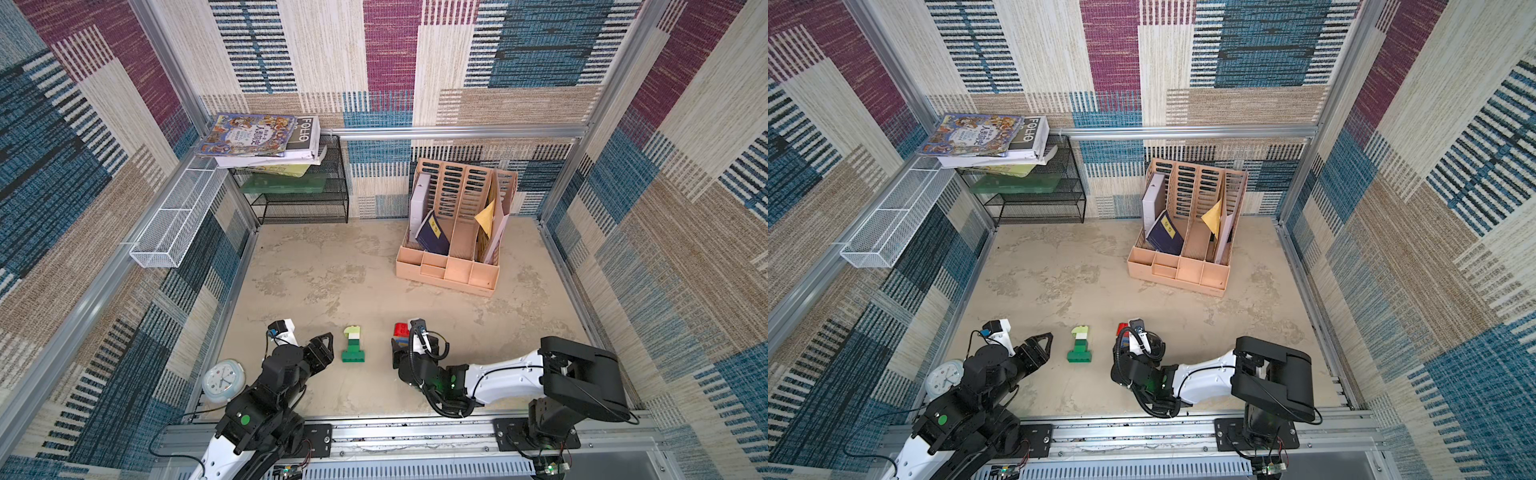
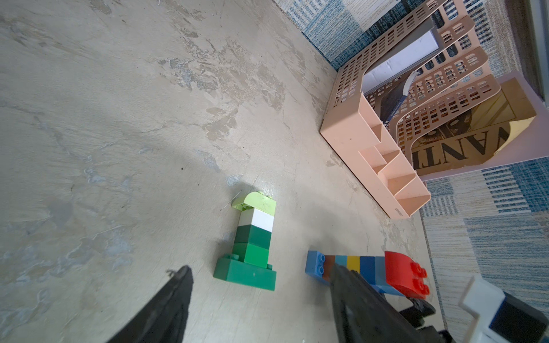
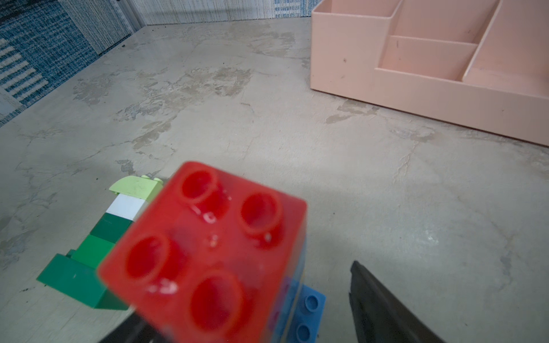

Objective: Assemble the number 1 with lego
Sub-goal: Adjust the lego brick at the center of the board.

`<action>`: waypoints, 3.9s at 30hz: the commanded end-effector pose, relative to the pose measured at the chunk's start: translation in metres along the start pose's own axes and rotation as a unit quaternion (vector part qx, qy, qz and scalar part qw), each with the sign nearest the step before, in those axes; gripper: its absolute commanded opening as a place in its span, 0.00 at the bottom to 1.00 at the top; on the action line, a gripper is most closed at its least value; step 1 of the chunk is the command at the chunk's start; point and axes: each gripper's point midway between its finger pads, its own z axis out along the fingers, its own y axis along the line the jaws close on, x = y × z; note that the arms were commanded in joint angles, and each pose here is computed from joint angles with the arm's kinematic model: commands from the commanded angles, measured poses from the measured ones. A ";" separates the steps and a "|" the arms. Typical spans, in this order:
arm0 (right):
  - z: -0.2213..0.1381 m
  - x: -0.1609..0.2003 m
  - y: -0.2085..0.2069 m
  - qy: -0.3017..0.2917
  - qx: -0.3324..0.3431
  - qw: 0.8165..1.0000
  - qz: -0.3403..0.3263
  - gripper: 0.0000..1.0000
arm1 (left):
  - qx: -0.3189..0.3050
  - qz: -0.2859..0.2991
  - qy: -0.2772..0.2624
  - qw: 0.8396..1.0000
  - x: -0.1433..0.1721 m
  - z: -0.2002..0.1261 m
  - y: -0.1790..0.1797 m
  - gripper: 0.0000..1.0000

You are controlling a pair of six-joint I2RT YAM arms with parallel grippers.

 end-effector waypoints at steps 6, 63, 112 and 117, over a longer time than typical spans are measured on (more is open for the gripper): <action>0.003 -0.007 -0.003 -0.020 0.021 0.999 0.019 0.77 | 0.000 -0.001 -0.007 1.000 -0.003 0.000 -0.001 0.75; -0.016 -0.020 -0.005 0.068 0.032 0.996 -0.042 0.25 | -0.014 -0.005 -0.013 1.000 -0.005 0.003 0.004 0.72; 0.039 0.049 -0.071 0.612 0.081 0.786 0.015 0.44 | -0.095 0.012 -0.024 0.995 -0.025 0.006 0.008 0.69; 0.042 0.045 -0.069 0.606 0.076 0.791 0.015 0.66 | -0.095 0.012 -0.023 0.995 -0.025 0.005 0.008 0.68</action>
